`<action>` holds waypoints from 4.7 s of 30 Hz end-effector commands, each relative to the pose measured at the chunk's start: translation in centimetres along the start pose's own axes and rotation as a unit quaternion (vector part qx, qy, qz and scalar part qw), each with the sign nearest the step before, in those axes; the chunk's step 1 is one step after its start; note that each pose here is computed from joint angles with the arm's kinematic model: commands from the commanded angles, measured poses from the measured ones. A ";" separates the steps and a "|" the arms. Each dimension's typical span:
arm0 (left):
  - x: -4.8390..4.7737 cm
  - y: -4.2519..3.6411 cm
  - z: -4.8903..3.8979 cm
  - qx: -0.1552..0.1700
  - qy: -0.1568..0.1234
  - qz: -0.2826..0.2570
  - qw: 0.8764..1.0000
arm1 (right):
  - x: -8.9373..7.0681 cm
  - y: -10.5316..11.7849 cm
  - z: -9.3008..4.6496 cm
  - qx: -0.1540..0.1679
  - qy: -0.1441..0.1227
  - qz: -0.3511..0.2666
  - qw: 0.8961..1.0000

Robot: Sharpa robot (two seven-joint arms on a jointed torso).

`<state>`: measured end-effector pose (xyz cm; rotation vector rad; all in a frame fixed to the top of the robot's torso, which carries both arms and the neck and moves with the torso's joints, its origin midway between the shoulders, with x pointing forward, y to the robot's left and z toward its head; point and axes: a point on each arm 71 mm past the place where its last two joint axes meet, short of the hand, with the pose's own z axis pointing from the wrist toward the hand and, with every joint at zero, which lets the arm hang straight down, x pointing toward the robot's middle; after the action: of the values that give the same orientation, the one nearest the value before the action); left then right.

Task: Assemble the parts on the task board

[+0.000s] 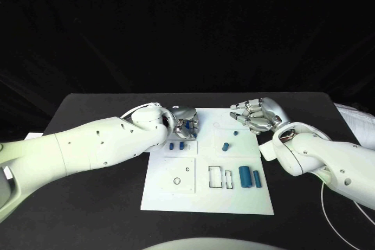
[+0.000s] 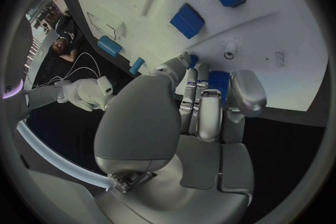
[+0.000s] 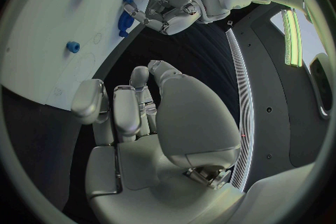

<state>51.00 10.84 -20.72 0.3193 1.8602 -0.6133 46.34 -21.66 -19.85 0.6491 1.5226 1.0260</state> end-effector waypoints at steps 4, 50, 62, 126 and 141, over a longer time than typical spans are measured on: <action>0.27 -0.31 0.14 0.002 0.016 0.004 1.000 | 0.2 0.2 0.0 -0.006 0.008 0.000 1.000; -1.77 1.73 -2.68 -0.017 -0.023 -0.080 0.996 | 0.3 0.2 0.0 -0.007 0.008 0.001 1.000; -1.33 3.81 -3.42 -0.044 -0.003 -0.085 0.995 | 0.5 0.1 0.0 -0.007 0.011 0.003 1.000; 0.20 4.39 -3.00 -0.071 0.027 -0.077 0.994 | 0.5 0.0 0.0 -0.005 0.013 0.004 1.000; -0.68 6.92 -4.67 -0.099 -0.005 -0.134 0.986 | -0.7 -1.2 0.0 0.007 0.044 -0.058 0.997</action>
<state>50.86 18.91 -20.86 0.0311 1.9634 -0.5633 46.73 -23.18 -20.37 0.6286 1.5556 0.9831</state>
